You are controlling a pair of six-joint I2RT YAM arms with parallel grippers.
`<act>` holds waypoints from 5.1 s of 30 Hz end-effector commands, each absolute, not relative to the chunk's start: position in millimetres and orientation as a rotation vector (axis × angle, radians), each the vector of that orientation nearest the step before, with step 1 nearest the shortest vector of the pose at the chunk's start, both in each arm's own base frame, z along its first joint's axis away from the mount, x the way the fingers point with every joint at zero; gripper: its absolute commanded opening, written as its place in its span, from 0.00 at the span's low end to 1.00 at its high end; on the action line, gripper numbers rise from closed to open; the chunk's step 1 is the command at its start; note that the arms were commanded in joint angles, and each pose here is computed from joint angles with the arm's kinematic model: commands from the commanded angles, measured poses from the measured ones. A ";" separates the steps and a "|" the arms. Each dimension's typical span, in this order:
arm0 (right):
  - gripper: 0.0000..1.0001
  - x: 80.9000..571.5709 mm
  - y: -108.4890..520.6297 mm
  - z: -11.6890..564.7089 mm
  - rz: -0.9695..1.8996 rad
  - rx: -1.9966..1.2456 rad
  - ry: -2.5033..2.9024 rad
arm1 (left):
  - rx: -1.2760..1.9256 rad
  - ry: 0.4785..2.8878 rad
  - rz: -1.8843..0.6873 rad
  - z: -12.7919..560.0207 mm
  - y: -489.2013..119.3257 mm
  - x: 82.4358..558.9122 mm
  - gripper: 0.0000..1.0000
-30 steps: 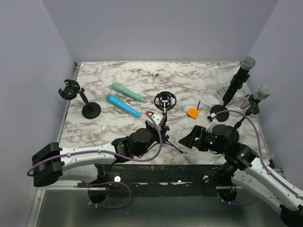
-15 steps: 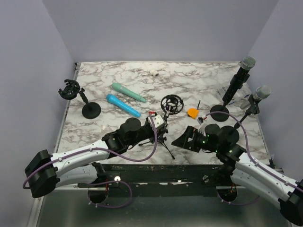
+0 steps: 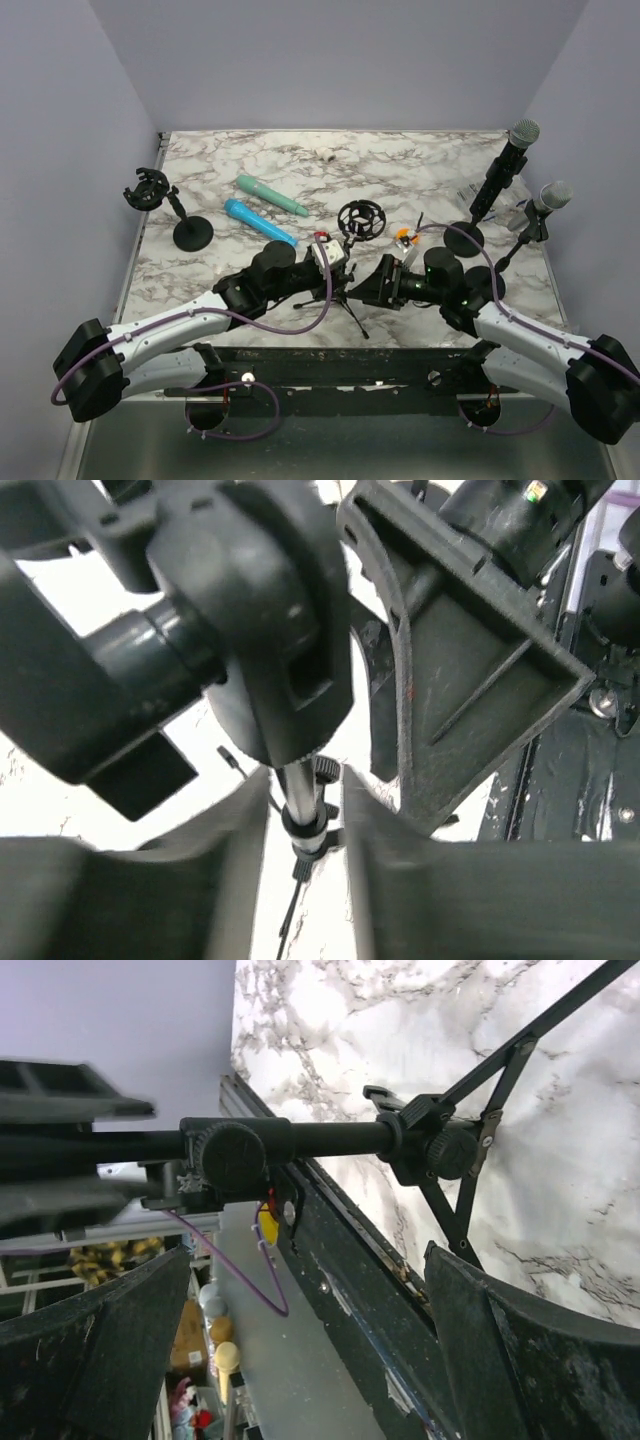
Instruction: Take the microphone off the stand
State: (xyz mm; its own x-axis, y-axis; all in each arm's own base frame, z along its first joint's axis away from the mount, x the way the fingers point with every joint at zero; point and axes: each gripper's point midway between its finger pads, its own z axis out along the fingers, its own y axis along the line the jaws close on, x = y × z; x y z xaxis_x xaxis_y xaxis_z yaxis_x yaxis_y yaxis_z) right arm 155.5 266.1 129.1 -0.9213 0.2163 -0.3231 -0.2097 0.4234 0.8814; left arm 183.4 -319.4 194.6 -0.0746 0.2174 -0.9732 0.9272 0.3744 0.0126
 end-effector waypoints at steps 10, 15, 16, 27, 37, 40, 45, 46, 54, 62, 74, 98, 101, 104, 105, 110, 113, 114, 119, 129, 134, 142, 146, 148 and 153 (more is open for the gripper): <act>0.85 180.6 266.0 161.6 1.674 -0.153 2.188 | 0.916 1.662 -0.978 221.2 -291.4 153.7 0.80; 0.80 181.7 272.5 169.7 1.767 -0.202 2.148 | 0.771 1.711 -1.034 241.8 -272.5 143.2 0.82; 0.80 181.2 274.5 170.8 1.794 -0.223 2.134 | 0.745 1.719 -1.041 246.5 -269.3 142.0 0.83; 0.51 186.9 284.7 170.1 1.914 -0.340 2.055 | 0.663 1.702 -1.184 289.3 -264.7 124.3 0.84; 0.29 188.4 287.1 157.0 1.939 -0.351 2.047 | 0.645 1.705 -1.226 301.2 -266.6 120.6 0.83; 0.11 193.1 288.4 144.8 1.913 -0.350 2.062 | 0.641 1.699 -1.226 305.0 -266.0 120.7 0.83; 0.01 200.5 287.1 119.4 1.812 -0.378 2.050 | 0.654 1.696 -1.225 308.4 -266.1 119.7 0.83; 0.01 200.5 286.1 114.5 1.790 -0.392 2.045 | 0.653 1.695 -1.225 308.2 -265.8 119.6 0.83; 0.01 209.9 277.1 122.3 1.529 -0.591 1.802 | 0.628 1.666 -1.224 307.7 -261.8 120.3 0.83; 0.01 217.1 275.0 115.0 1.270 -0.666 1.807 | 0.598 1.611 -1.256 313.2 -257.5 116.6 0.83; 0.51 214.2 265.2 132.3 1.230 -0.441 1.977 | 0.548 1.594 -1.242 316.6 -237.2 109.9 0.83; 0.50 190.4 293.9 182.2 1.921 0.034 2.090 | 0.589 1.622 -1.270 311.5 -244.9 105.6 0.91; 0.50 193.1 292.6 176.8 1.901 0.050 2.099 | 0.591 1.622 -1.269 312.2 -244.8 105.5 0.91; 0.49 197.1 290.3 168.3 1.883 0.079 2.124 | 0.596 1.618 -1.269 313.5 -245.3 105.5 0.91; 0.48 197.1 290.5 166.6 1.885 0.081 2.128 | 0.598 1.618 -1.268 313.6 -245.6 105.5 0.91; 0.38 198.2 291.9 163.1 1.910 0.085 2.134 | 0.603 1.623 -1.270 312.2 -246.5 105.3 0.91; 0.36 200.0 291.9 159.2 1.912 0.089 2.141 | 0.605 1.621 -1.271 312.0 -246.5 105.0 0.91; 0.34 200.8 292.1 158.2 1.912 0.086 2.142 | 0.605 1.620 -1.271 312.5 -246.4 104.9 0.91; 0.11 206.3 290.4 140.6 1.856 0.067 2.167 | 0.611 1.617 -1.270 312.9 -246.3 104.3 0.91; 0.01 219.8 280.9 116.1 1.460 -0.451 1.903 | 0.624 1.606 -1.268 312.8 -248.6 105.0 0.91; 0.01 230.0 283.6 123.7 1.340 -0.553 1.819 | 0.618 1.598 -1.271 313.4 -250.5 107.0 0.91; 0.04 236.3 272.6 135.8 1.168 -0.570 1.776 | 0.610 1.595 -1.261 310.6 -248.7 108.0 0.91; 0.30 235.8 270.6 144.2 1.176 -0.514 1.830 | 0.613 1.599 -1.260 310.4 -248.3 107.6 0.91; 0.45 232.3 268.7 146.2 1.196 -0.463 1.893 | 0.615 1.596 -1.255 312.0 -247.1 107.2 0.91; 0.69 214.1 263.6 152.4 1.307 -0.276 2.028 | 0.608 1.599 -1.240 310.4 -244.2 108.1 0.91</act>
